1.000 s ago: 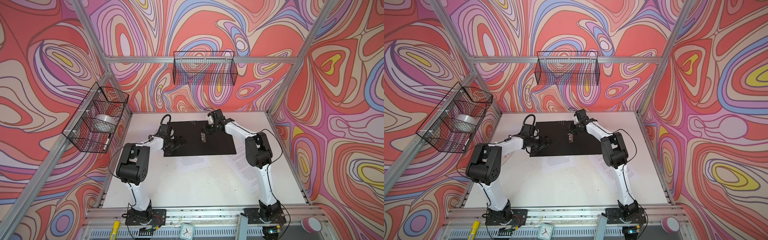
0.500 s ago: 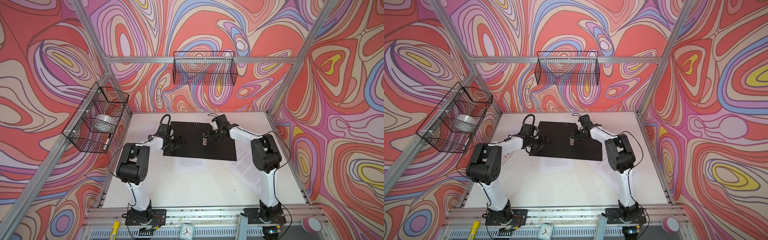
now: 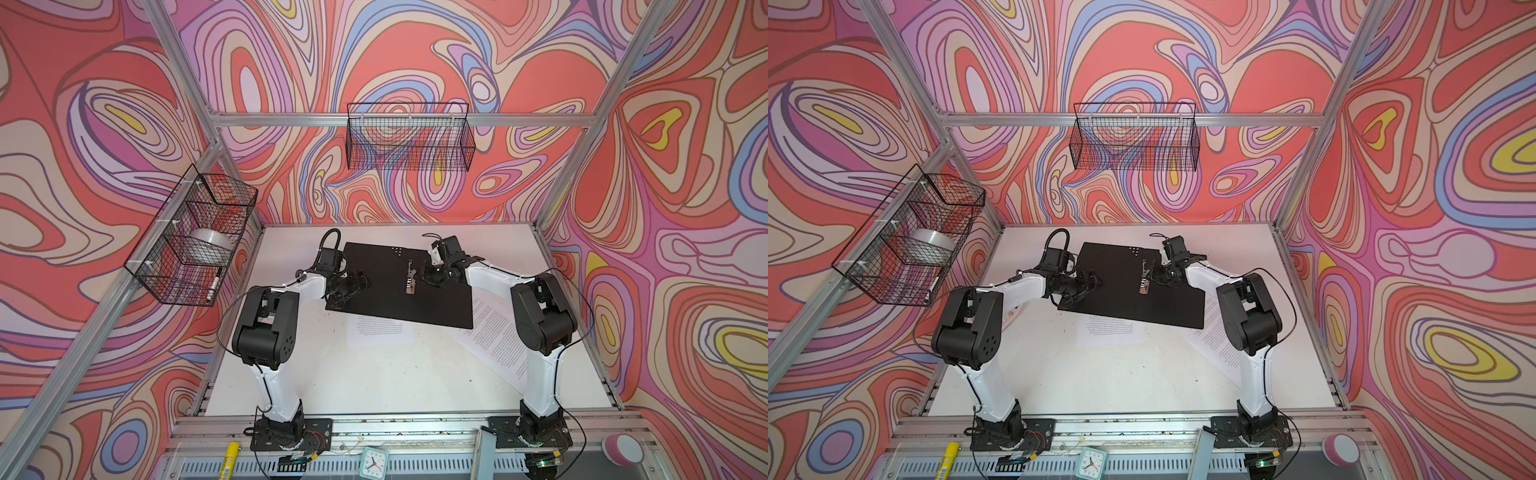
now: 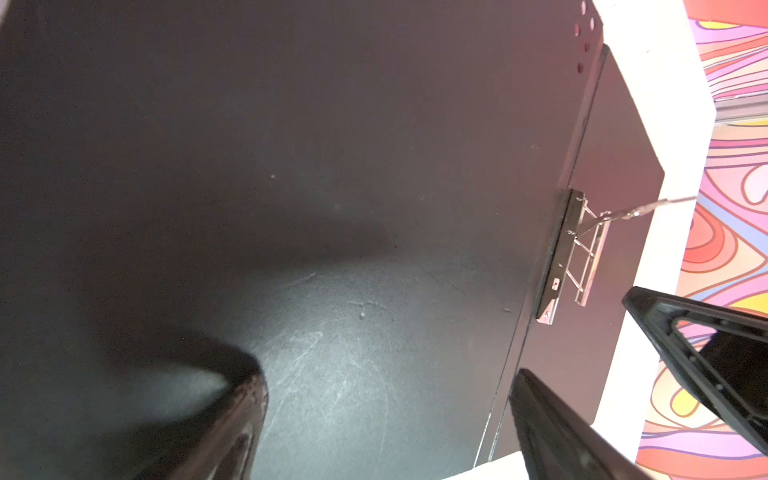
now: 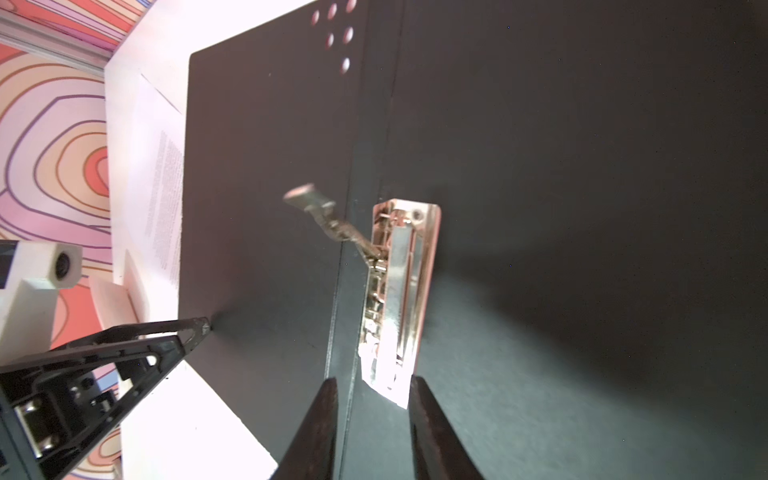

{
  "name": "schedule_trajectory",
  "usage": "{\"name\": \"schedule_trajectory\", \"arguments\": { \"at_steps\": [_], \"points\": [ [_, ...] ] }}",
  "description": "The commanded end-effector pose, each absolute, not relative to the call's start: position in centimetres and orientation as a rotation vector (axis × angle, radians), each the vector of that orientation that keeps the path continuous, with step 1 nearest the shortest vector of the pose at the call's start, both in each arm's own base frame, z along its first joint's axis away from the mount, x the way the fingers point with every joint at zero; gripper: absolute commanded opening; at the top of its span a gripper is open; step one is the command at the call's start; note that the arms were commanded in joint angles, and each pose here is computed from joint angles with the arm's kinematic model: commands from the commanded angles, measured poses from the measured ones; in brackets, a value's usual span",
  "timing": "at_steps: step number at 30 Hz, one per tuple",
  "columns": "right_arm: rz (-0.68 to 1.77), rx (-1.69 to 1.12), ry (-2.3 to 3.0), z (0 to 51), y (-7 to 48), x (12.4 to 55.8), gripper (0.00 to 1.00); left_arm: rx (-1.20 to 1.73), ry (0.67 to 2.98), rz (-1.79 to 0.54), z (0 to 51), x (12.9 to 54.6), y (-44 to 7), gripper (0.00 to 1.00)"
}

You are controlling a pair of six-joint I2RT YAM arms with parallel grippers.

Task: Put the files into the folder

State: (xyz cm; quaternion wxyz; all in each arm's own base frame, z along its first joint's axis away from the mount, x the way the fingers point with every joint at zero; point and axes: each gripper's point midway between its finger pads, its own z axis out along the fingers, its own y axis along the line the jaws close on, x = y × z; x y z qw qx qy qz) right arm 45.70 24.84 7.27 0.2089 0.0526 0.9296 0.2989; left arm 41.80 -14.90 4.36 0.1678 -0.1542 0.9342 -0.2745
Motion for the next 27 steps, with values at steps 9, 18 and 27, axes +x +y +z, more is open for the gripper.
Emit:
{"name": "schedule_trajectory", "arguments": {
  "at_steps": [9,18,27],
  "points": [
    [0.940,0.074,2.598,6.4,26.9,44.2,0.19,-0.591,2.877,-0.605,-2.0,37.4,-12.4,0.92],
    [0.844,0.045,2.604,6.5,27.4,48.3,0.29,-0.598,2.871,-0.611,-1.8,37.4,-12.4,0.92],
    [0.784,0.051,2.618,4.9,27.1,53.1,0.19,-0.610,2.860,-0.633,-1.6,37.5,-12.4,0.92]
  ]
}}
